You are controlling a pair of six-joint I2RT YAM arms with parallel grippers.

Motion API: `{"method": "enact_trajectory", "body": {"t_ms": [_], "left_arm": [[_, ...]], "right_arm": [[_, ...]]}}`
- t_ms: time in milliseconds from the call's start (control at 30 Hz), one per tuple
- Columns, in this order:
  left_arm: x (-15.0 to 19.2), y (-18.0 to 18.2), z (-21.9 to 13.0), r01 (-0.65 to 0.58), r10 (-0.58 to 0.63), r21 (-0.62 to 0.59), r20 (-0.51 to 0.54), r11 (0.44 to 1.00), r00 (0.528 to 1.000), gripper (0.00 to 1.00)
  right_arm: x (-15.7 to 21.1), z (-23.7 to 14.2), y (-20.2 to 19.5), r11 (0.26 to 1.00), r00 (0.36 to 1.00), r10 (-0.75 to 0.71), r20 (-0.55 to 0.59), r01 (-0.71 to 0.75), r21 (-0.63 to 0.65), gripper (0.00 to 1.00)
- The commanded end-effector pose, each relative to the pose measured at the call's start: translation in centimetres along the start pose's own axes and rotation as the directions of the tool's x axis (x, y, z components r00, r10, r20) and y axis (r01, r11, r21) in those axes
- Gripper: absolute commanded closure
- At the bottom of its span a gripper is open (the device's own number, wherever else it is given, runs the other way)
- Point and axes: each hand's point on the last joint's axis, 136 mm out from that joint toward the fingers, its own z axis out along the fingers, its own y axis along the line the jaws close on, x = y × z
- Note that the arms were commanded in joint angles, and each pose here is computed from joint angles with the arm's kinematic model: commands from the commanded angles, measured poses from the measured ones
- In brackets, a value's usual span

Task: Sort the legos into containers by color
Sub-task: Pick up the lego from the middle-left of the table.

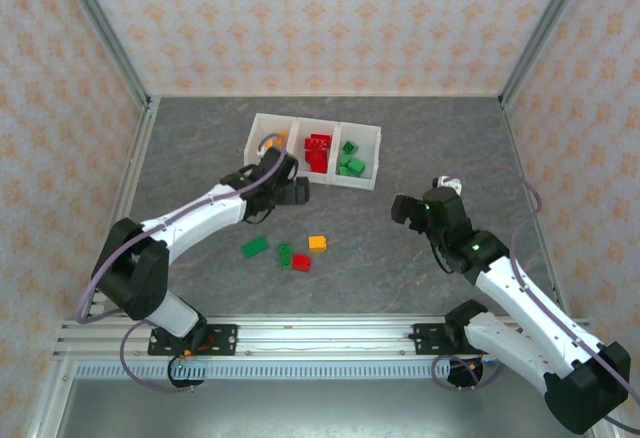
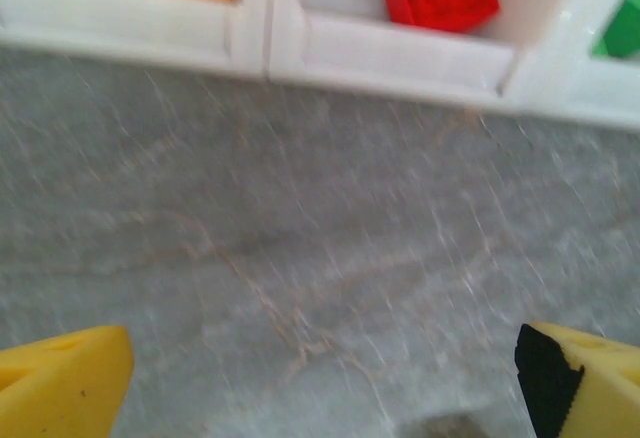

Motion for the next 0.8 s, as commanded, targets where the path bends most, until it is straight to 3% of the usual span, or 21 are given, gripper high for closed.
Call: {"method": "enact_trajectory", "body": {"t_ms": [0,167,267,467,767], "left_arm": [[1.5,-1.7,-1.4,0.036,-0.036,0.018,0.01,0.999,0.999,0.01],[3.2,-5.2,-1.6,0.0,0.0,0.067,-0.006,0.998,1.0,0.02],[4.8,-6.3,-0.5,0.002,0.003,0.069,-0.071,0.998,0.997,0.05],[8.1,-6.7,2.3,-0.013,0.018,0.03,-0.191,0.999,0.981,0.12],[9.5,-8.2,3.2,-0.069,0.072,0.02,-0.236,0.997,0.969,0.26]], "right_arm": [[0.0,0.2,-0.1,1.0,1.0,-0.01,0.004,0.01,0.006,0.0],[0.1,0.3,0.0,1.0,1.0,-0.012,-0.002,0.012,0.006,0.0],[0.1,0.2,-0.1,1.0,1.0,-0.009,0.001,0.009,0.004,0.0],[0.0,0.1,0.0,1.0,1.0,-0.007,0.008,0.007,-0.002,0.0],[0.0,0.1,0.0,1.0,1.0,-0.007,0.005,0.007,-0.003,0.0]]}}
